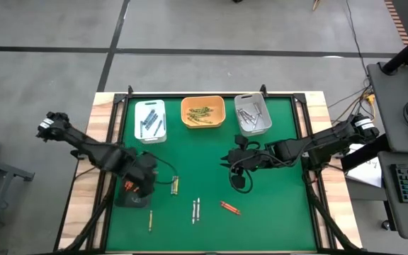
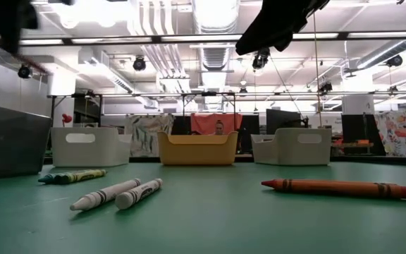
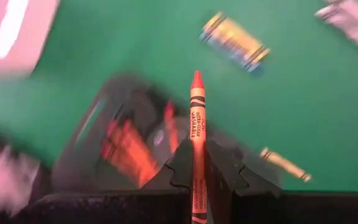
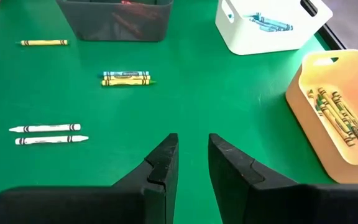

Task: Sort crayons
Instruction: Put the orange crayon into the black bin

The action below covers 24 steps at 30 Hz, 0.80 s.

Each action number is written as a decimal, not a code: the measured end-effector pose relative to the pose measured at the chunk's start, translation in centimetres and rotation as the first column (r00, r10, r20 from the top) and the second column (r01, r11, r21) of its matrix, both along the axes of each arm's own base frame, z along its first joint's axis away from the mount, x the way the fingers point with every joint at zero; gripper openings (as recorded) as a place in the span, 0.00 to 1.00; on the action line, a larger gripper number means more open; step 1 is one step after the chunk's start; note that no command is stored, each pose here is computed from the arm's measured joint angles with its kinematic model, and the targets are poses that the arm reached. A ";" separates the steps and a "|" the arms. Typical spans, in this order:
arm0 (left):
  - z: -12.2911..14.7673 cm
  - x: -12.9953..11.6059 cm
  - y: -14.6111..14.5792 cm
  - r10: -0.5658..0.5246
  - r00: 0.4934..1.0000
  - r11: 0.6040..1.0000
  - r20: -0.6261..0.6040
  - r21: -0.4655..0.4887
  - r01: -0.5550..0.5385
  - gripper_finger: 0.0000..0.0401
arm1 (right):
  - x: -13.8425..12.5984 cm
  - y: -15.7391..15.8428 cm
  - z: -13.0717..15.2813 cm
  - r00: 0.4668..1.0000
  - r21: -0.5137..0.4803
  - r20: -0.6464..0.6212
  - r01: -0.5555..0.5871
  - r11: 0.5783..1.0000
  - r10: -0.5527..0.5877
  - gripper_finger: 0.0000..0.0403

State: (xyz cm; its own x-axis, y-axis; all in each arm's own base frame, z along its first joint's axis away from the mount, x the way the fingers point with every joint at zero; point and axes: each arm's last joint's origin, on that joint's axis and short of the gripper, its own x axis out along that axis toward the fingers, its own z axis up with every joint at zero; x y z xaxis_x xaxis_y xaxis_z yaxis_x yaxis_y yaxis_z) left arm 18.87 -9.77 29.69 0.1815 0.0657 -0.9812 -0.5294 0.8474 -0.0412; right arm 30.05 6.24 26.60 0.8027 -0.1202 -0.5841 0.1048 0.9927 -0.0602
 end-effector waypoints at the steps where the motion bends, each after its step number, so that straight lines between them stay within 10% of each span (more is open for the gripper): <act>1: 0.1 -0.6 -0.4 0.041 0.999 0.999 -0.034 0.008 -0.041 0.00 | 0.0 0.0 0.0 1.000 0.000 0.000 0.000 1.000 0.000 0.20; 12: -4.0 -2.7 -3.2 0.301 0.930 0.953 -0.210 0.083 -0.290 0.00 | 0.0 0.0 0.0 1.000 0.000 0.000 0.000 1.000 0.000 0.19; 24: -7.6 -1.4 -4.2 0.341 0.898 0.931 -0.277 0.234 -0.281 0.12 | -0.1 0.3 0.0 1.000 0.021 0.003 0.006 1.000 -0.006 0.20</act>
